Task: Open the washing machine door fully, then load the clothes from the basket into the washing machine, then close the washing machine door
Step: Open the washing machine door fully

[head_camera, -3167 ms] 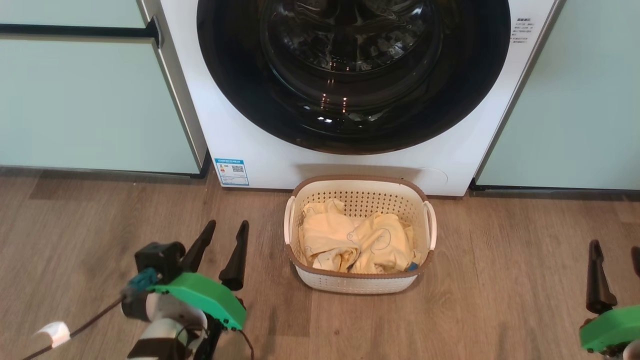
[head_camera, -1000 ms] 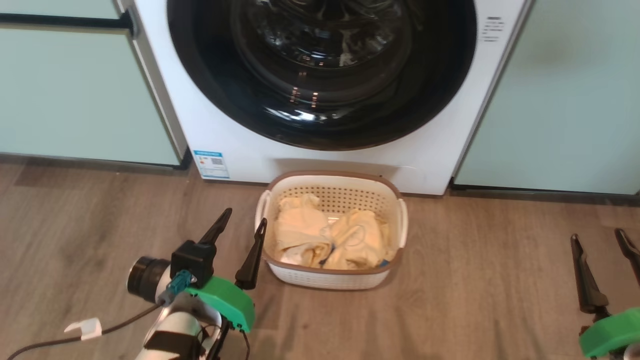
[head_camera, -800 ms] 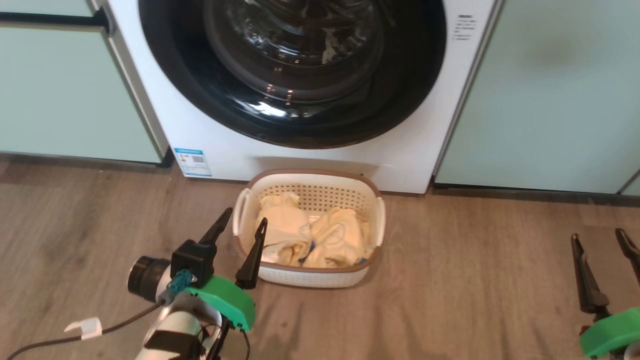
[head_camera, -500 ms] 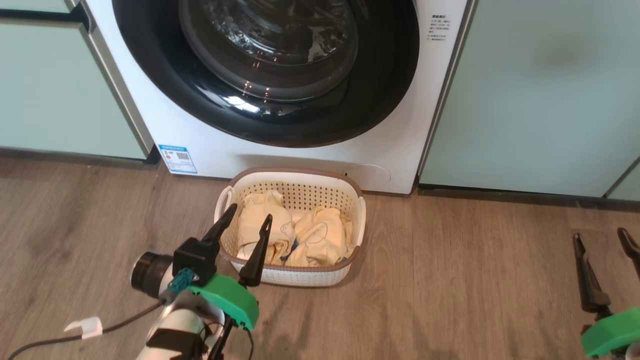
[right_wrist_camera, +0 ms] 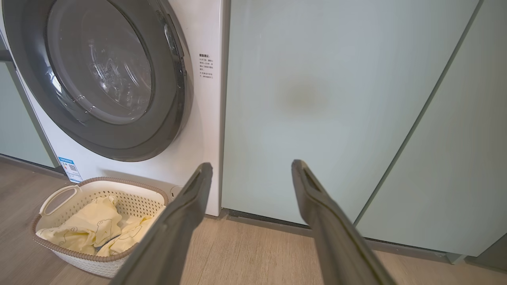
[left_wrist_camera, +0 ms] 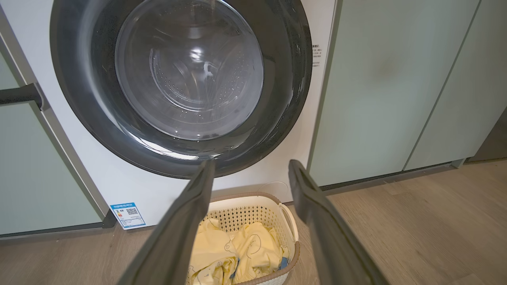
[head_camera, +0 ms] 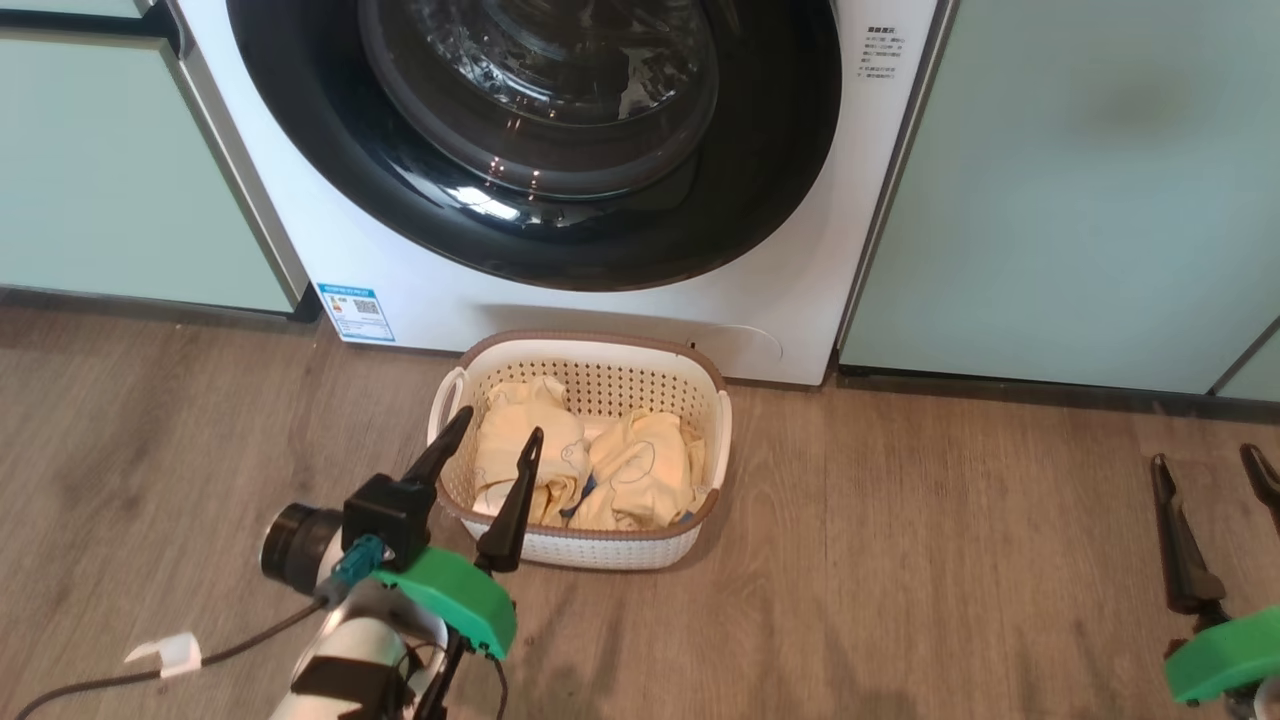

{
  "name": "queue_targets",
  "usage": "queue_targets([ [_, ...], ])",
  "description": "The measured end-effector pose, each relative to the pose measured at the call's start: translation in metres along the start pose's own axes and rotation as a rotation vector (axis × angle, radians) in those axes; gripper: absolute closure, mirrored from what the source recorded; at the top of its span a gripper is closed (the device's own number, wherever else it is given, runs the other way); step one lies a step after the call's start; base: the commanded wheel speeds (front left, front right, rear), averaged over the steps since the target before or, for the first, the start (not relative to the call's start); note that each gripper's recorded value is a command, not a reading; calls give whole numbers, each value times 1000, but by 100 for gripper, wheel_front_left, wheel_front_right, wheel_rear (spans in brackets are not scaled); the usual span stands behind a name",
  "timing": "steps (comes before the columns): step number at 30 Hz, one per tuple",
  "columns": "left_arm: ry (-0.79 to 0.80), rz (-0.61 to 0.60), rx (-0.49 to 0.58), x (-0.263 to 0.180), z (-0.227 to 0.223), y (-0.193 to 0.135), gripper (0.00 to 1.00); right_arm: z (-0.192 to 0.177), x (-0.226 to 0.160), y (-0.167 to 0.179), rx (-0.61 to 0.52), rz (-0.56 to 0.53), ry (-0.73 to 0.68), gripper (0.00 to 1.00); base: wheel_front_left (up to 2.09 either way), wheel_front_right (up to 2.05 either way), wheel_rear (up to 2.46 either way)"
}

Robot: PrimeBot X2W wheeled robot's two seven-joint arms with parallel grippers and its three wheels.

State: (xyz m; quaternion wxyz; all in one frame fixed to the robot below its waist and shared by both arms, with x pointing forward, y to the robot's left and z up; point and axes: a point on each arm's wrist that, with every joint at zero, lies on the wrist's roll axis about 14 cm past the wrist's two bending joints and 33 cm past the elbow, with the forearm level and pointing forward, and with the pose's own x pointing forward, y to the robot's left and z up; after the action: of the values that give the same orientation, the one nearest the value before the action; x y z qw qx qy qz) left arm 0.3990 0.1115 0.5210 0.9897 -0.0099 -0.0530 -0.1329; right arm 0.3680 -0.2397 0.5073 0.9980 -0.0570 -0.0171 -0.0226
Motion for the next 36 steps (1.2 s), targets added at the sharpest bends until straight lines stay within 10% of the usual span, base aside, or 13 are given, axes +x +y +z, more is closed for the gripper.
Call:
queue_targets([
  [27, 21, -3, -17, 10, -10, -1, 0, -13, 6, -1, 25, -9, 37, 0, 0, 0, 0],
  [28, 24, -2, -19, 11, -11, -1, 0, -14, 8, -1, 25, -9, 38, 21, 0, 0, 0],
  [29, 26, -1, -22, 12, -13, -1, 0, -14, 10, -1, 32, -11, 37, 72, 0, 0, 0],
  [30, 26, 0, -24, 14, -13, -1, 0, -13, 13, -1, 36, -11, 34, 100, 0, 0, 0],
  [36, 27, 5, -28, 27, -17, 3, 0, -14, 37, -1, 106, -19, 23, 100, 0, 0, 0],
])
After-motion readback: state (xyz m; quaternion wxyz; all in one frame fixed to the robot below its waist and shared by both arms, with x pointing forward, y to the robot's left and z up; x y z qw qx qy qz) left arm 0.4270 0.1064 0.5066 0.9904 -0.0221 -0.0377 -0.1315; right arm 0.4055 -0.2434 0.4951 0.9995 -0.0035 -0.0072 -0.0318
